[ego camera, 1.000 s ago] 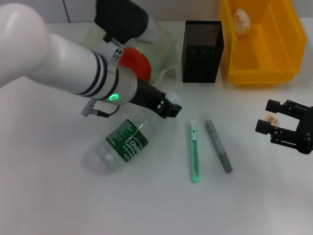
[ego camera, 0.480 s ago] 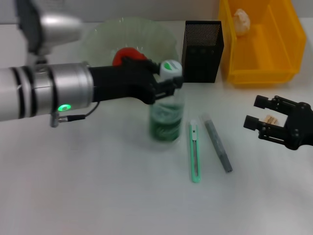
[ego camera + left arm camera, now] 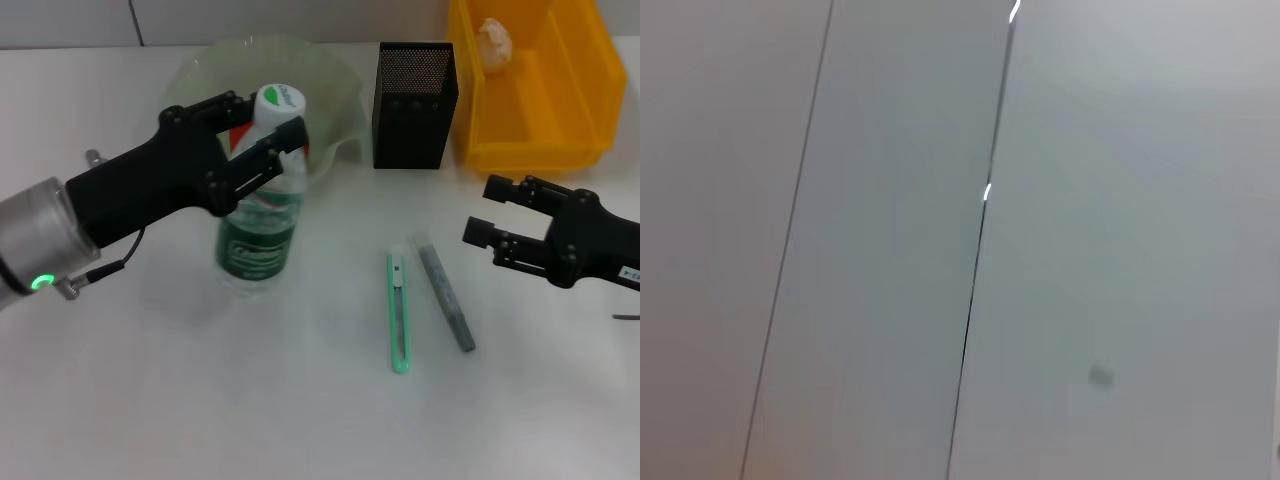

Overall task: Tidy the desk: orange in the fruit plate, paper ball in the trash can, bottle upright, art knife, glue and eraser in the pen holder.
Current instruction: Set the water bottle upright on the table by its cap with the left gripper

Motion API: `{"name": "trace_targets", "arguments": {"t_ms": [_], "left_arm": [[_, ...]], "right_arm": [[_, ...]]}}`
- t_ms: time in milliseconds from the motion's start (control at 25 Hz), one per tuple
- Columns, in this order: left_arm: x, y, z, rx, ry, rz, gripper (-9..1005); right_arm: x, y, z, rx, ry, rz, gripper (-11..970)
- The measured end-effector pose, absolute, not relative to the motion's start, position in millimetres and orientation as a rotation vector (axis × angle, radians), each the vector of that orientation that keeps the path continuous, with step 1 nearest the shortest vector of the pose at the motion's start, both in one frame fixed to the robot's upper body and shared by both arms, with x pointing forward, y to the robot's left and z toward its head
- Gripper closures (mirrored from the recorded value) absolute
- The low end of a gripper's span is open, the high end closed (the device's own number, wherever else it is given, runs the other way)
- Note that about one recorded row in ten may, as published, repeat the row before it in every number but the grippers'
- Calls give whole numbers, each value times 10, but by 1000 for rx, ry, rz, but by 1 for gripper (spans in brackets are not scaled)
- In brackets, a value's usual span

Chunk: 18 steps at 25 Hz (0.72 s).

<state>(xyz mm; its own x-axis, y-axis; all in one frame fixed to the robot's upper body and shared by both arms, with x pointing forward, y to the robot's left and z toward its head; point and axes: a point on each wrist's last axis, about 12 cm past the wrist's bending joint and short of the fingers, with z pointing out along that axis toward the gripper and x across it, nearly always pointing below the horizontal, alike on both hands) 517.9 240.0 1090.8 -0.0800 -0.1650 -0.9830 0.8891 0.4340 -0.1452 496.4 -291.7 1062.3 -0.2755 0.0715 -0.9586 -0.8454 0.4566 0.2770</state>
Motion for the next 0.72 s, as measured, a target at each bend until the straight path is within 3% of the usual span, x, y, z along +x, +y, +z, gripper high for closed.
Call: {"name": "trace_targets", "arguments": {"t_ms": [280,720], "left_arm": [[5021,2508,10792,704,1258,-937,501],[4986,2551,10601,671,1313,-822,482]], "right_arm": [[5030,-2803,10599,-680,1588,1044,216],[5047,-2704,10577,-665,1573,1063,226]]}}
